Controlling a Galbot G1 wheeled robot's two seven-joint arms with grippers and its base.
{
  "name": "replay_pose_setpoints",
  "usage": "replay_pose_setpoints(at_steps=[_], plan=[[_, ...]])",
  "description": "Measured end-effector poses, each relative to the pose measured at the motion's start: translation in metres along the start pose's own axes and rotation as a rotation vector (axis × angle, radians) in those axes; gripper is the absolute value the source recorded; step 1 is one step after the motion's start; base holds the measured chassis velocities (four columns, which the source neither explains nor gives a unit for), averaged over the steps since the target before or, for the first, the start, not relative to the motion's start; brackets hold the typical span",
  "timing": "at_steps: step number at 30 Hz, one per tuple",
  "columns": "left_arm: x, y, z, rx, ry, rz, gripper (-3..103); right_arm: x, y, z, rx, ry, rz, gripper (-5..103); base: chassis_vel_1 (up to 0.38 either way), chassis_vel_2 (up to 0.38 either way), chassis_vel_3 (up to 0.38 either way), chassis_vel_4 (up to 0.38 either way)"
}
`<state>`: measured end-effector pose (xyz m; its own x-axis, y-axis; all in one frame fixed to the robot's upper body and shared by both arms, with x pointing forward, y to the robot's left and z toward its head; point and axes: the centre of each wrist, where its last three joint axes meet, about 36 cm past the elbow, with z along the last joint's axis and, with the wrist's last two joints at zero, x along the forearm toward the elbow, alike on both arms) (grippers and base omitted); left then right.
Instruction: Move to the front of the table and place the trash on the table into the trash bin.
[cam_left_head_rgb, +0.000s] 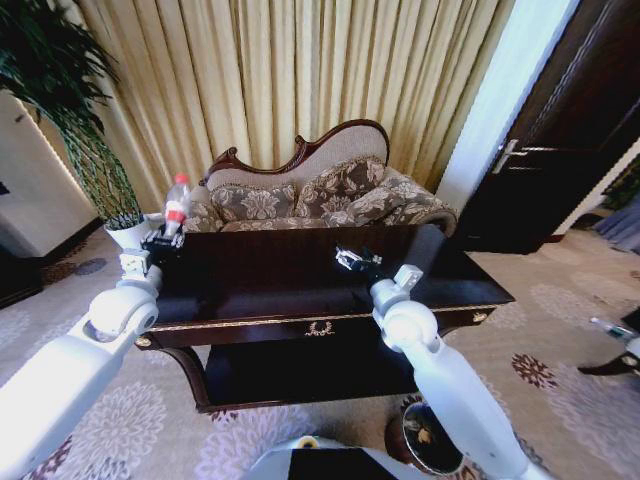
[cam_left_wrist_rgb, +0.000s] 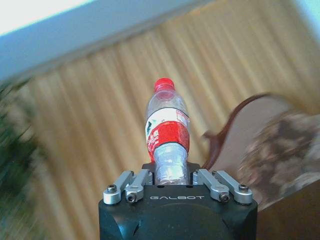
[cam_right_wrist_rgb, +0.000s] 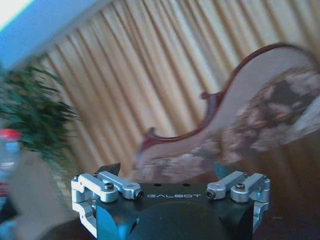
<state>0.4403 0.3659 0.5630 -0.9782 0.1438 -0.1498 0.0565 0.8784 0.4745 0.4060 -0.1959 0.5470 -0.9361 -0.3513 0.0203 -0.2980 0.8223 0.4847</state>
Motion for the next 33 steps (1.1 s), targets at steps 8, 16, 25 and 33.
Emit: replay_pose_setpoints(at_steps=[8,16,25,33], plan=[[-0.002,-0.003,-0.017,-0.036,-0.208,0.266,30,0.007,0.013,-0.028,-0.055,-0.017,-0.178,100,0.0,0.0,0.0,0.0],[0.004,-0.017,-0.042,0.013,-0.268,0.409,30,-0.009,0.027,-0.041,-0.057,-0.03,-0.285,100,0.0,0.0,0.0,0.0],[-0.015,-0.01,-0.048,-0.065,-0.316,0.464,30,-0.043,0.048,-0.053,-0.022,-0.026,-0.36,100,0.0,0.0,0.0,0.0],[-0.018,-0.021,-0.047,-0.066,-0.32,0.49,30,-0.057,0.06,-0.052,-0.003,-0.017,-0.382,100,0.0,0.0,0.0,0.0]])
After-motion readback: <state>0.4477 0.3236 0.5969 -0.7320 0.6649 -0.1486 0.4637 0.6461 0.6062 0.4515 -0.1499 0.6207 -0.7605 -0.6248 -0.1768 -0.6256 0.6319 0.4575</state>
